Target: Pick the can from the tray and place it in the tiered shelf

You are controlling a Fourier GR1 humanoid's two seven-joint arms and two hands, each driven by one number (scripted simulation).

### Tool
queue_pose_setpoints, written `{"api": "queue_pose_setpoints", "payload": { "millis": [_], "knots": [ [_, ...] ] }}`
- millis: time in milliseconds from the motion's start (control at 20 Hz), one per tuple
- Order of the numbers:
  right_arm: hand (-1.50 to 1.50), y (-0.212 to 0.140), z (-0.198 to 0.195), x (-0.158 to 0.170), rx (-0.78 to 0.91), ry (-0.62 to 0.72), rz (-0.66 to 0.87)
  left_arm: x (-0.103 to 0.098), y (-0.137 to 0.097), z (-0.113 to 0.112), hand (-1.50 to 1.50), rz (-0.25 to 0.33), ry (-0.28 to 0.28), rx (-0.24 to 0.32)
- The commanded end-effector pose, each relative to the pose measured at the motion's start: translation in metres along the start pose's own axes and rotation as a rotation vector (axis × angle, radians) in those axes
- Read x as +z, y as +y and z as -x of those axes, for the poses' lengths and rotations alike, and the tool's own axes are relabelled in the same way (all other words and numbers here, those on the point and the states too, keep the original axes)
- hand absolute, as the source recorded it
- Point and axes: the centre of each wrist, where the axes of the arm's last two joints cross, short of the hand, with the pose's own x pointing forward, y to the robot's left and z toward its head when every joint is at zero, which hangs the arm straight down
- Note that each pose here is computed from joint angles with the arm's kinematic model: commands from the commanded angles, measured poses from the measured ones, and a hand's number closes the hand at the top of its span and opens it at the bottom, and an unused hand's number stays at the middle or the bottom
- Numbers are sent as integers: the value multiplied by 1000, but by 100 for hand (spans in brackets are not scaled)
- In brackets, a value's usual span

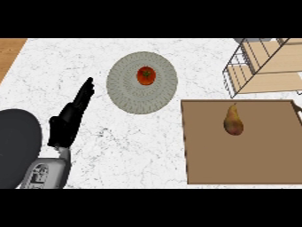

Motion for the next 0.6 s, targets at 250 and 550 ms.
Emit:
{"api": "queue_pose_setpoints", "payload": {
  "millis": [250, 550],
  "knots": [
    [150, 25, 38, -22, -250, 52, 44, 3, -10, -13, 0, 10, 7, 16],
    [150, 44, 56, -20, -250, 51, 39, 7, -5, 6, 0, -15, 12, 4]
  ]
}}
